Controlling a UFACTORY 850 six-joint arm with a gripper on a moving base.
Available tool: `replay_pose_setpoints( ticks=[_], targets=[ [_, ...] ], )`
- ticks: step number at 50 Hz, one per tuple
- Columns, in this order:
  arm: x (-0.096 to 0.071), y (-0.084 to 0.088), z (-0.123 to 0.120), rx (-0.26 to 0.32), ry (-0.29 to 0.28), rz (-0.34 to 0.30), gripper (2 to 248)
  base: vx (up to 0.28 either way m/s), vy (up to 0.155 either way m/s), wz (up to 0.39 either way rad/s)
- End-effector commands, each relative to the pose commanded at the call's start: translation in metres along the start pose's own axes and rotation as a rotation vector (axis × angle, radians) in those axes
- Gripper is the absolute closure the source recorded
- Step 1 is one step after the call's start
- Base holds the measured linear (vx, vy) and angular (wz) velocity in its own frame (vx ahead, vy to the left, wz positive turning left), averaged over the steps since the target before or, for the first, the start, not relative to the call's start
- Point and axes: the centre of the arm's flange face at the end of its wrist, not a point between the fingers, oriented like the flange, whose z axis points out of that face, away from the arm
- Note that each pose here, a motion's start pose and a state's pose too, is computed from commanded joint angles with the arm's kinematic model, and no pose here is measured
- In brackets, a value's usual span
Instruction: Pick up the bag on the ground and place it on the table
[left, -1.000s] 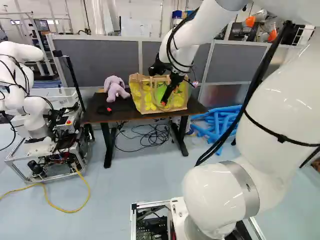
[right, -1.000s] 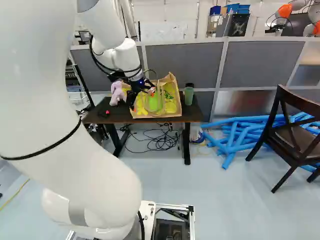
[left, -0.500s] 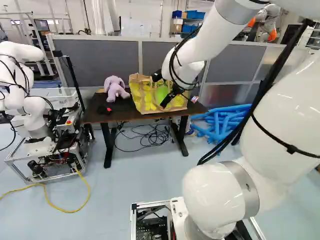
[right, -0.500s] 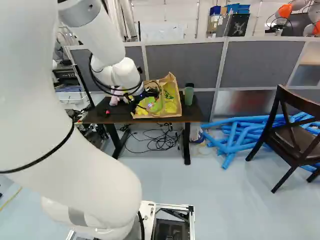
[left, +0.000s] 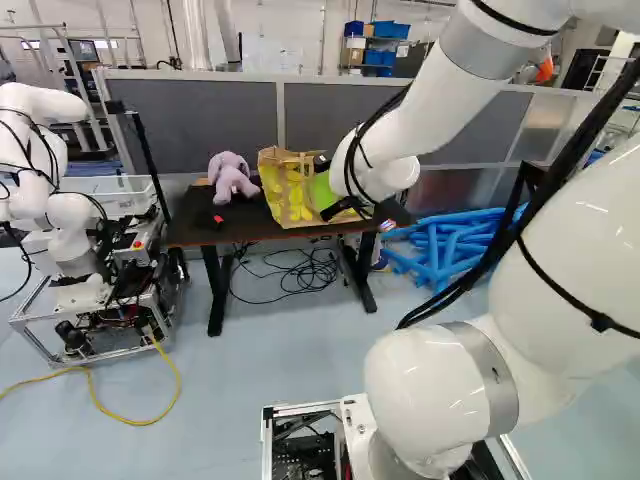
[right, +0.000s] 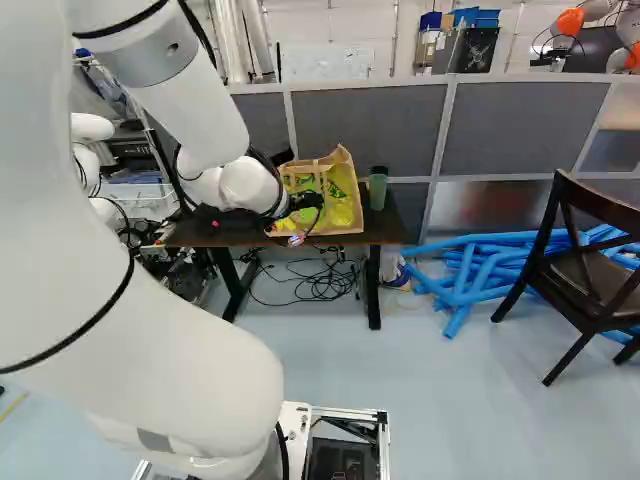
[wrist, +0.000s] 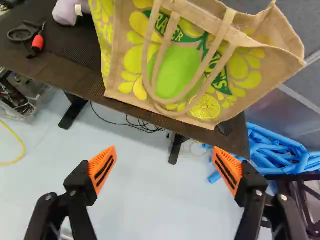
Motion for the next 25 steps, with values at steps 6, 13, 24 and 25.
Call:
replay_pose_setpoints(
  ticks=[6, 13, 24, 25],
  targets=[
    [-0.012, -0.004, -0.003, -0.016, 0.036, 0.044, 3, 0.0, 0.0, 0.0],
    [-0.025, -0.008, -0.007, -0.032, 0.077, 0.093, 3, 0.0, 0.0, 0.0],
    [-0.043, -0.014, -0.013, -0.05, 0.136, 0.161, 3, 0.0, 0.0, 0.0],
    [-0.044, -0.014, -0.014, -0.051, 0.141, 0.167, 3, 0.0, 0.0, 0.0]
  ],
)
